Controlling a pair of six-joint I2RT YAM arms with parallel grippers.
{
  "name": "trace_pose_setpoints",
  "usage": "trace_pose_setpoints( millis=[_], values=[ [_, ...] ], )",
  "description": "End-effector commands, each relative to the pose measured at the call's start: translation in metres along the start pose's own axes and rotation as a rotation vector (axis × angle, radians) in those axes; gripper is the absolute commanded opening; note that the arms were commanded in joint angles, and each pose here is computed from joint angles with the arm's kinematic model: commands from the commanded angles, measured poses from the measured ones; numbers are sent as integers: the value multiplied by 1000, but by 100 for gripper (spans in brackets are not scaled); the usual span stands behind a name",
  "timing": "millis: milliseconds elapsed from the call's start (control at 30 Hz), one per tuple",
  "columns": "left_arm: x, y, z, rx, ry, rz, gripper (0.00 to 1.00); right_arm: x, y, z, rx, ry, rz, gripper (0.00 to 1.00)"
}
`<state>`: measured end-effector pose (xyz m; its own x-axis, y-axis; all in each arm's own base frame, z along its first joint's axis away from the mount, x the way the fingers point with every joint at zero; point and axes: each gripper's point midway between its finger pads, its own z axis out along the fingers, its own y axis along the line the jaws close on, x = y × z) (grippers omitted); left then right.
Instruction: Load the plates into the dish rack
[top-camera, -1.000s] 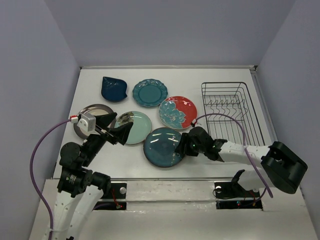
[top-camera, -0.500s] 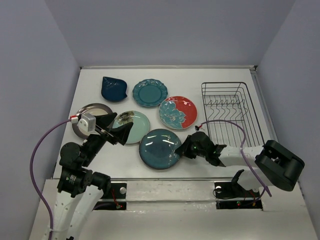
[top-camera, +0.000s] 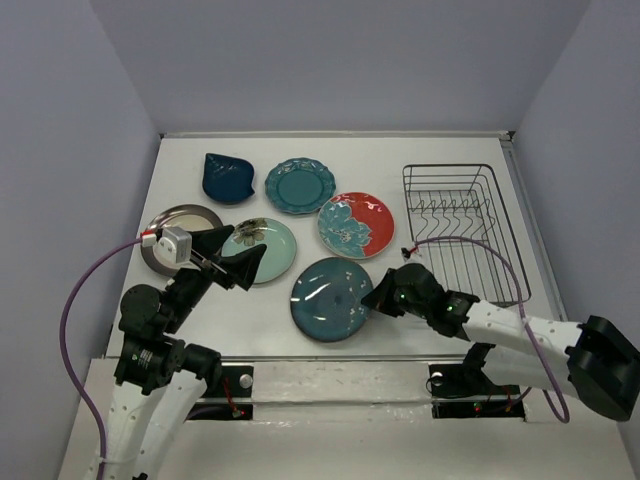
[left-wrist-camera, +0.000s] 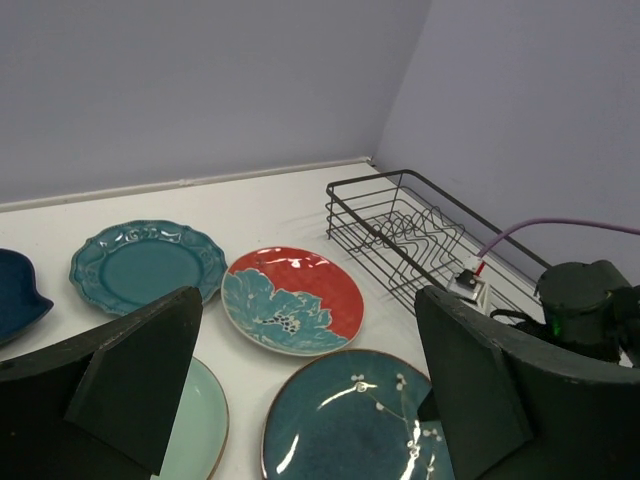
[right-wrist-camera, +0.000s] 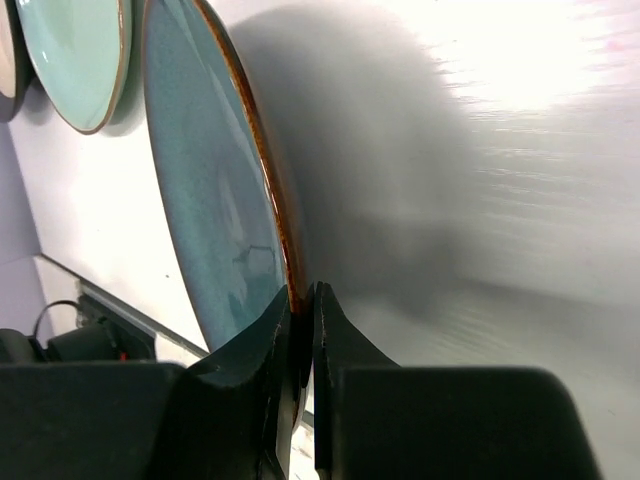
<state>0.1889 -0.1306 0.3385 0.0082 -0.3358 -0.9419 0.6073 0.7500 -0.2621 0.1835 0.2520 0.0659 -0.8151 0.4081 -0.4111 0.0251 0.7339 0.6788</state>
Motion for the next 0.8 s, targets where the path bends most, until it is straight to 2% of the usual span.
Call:
trace_pose_setpoints(
  millis=[0, 167, 367, 400, 467, 600, 767],
  values=[
    [-17, -9, 1, 38, -49, 24, 99, -32, 37, -31, -70, -97, -91, 7],
    [-17, -9, 2, 38, -49, 22, 99, -70, 94, -79, -205, -199, -137, 7],
    [-17, -8, 1, 37, -51, 23, 99, -111, 131, -95, -206, -317, -228, 7],
    [-17, -9, 1, 38, -51, 24, 99, -124, 149, -106, -231, -357, -234, 7],
    [-17, -9, 1, 38, -51, 24, 99, -142, 158, -114, -213, -422, -282, 7],
    [-16, -9, 1, 38, -49, 24, 99, -211, 173, -150, -83, -658, -351, 7],
    [-18, -10, -2, 39, -57, 25, 99, -292, 149, -189, 101, -846, -345, 7]
  ],
)
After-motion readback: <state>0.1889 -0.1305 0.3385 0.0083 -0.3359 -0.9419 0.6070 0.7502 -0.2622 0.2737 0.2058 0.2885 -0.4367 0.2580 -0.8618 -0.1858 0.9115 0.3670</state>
